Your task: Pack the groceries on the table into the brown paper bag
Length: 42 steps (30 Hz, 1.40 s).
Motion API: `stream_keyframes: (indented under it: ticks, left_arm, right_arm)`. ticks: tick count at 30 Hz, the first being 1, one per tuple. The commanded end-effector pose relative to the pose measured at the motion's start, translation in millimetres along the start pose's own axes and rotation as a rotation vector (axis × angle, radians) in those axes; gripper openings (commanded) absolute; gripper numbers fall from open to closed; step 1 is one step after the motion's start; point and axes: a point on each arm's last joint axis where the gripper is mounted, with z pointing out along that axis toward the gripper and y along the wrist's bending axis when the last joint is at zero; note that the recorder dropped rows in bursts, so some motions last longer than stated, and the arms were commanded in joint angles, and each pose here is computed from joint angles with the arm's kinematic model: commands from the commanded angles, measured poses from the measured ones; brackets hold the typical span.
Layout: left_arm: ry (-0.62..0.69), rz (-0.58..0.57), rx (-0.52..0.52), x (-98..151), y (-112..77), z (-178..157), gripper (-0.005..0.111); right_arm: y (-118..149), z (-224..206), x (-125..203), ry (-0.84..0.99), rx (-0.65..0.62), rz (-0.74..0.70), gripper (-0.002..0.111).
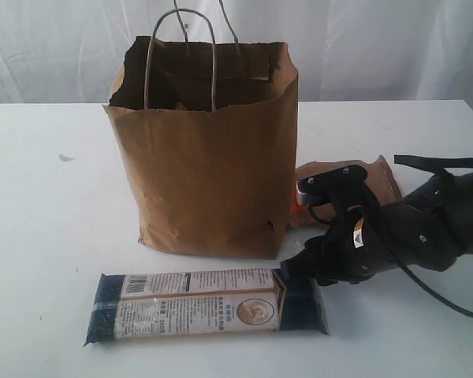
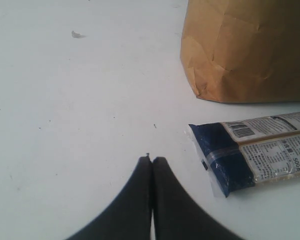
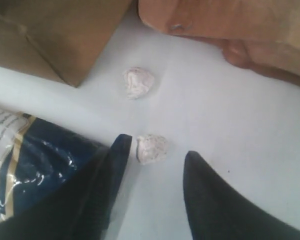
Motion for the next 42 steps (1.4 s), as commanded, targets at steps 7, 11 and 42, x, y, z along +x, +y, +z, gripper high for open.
stream_keyframes:
  ticks: [7, 11, 42]
  left_arm:
    - [0.000, -0.005, 0.000, 1, 0.0, 0, 0.000]
    - [0.000, -0.005, 0.000, 1, 0.0, 0, 0.000]
    - [0.000, -0.005, 0.000, 1, 0.0, 0, 0.000]
  right_arm:
    - [0, 12, -9, 0.003, 0.004, -0.002, 0.043]
    - [-1, 15, -8, 0.029, 0.012, -0.002, 0.043]
    - [-1, 12, -17, 0.058, 0.029, -0.004, 0.038]
